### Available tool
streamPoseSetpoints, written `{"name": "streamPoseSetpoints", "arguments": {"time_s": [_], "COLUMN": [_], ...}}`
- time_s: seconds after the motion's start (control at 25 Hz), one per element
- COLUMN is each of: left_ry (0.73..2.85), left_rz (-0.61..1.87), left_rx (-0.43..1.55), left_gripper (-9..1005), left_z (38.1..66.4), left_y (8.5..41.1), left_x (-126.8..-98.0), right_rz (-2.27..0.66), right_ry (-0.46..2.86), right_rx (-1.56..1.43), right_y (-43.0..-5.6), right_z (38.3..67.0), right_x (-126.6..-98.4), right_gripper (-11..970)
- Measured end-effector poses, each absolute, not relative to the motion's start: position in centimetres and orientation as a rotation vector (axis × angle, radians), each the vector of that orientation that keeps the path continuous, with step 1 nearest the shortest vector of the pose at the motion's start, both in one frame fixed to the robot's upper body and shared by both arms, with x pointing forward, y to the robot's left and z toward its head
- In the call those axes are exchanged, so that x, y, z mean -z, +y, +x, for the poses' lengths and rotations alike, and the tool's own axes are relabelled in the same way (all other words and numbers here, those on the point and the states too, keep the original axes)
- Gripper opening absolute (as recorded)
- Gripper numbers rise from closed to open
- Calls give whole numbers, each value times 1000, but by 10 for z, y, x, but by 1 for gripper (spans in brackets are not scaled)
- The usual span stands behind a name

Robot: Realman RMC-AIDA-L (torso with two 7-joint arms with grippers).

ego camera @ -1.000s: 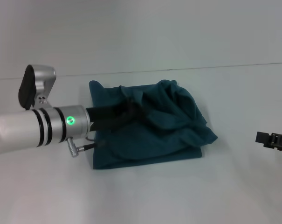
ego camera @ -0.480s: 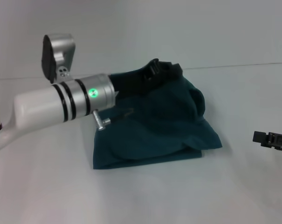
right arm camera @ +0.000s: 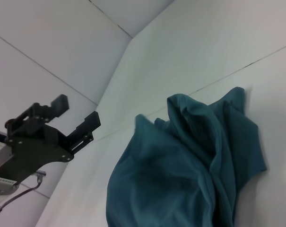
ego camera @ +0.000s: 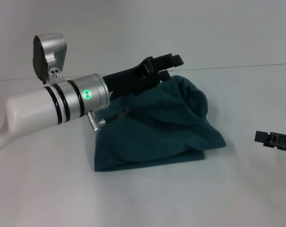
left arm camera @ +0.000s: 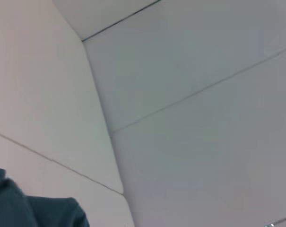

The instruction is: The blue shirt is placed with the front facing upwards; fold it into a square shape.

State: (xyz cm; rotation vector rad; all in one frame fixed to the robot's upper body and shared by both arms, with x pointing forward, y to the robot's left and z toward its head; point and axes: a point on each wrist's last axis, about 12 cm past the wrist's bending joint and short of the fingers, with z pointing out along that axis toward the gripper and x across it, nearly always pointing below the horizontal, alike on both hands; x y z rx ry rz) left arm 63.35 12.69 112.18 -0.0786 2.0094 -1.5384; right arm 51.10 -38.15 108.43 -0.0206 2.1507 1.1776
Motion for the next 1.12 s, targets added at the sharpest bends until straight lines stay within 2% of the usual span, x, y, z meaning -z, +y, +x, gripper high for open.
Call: {"name": "streamPoseSetpoints", "arguments": {"time_s": [0.04, 0.16, 0.36, 0.6, 0.72, 1.12], "left_ry": [2007, 1990, 2069, 2207, 2202, 2294], "left_rz": [-75, -57, -67, 47, 119, 166], "left_rx": [1542, 1542, 1449, 1202, 1103, 916], "left_gripper": [444, 674, 850, 947, 946, 942], "left_z": [633, 629, 621, 614, 613, 616], "left_y": [128, 142, 184, 220, 227, 216], "left_x": [-1122, -1122, -1113, -1104, -1106, -1088], "right_rz": [-21, -20, -22, -20, -20, -16], "right_ry": [2151, 2151, 2150, 2151, 2151, 2152], "right_rx": [-1177, -1177, -1180, -1178, -1177, -1179], "right_y": [-381, -382, -381, -382, -382, -382], "right_z": [511, 511, 511, 511, 511, 510], "right_x": [-1084, -1084, -1084, -1084, -1084, -1084], "right_gripper": [883, 882, 883, 884, 884, 883]}}
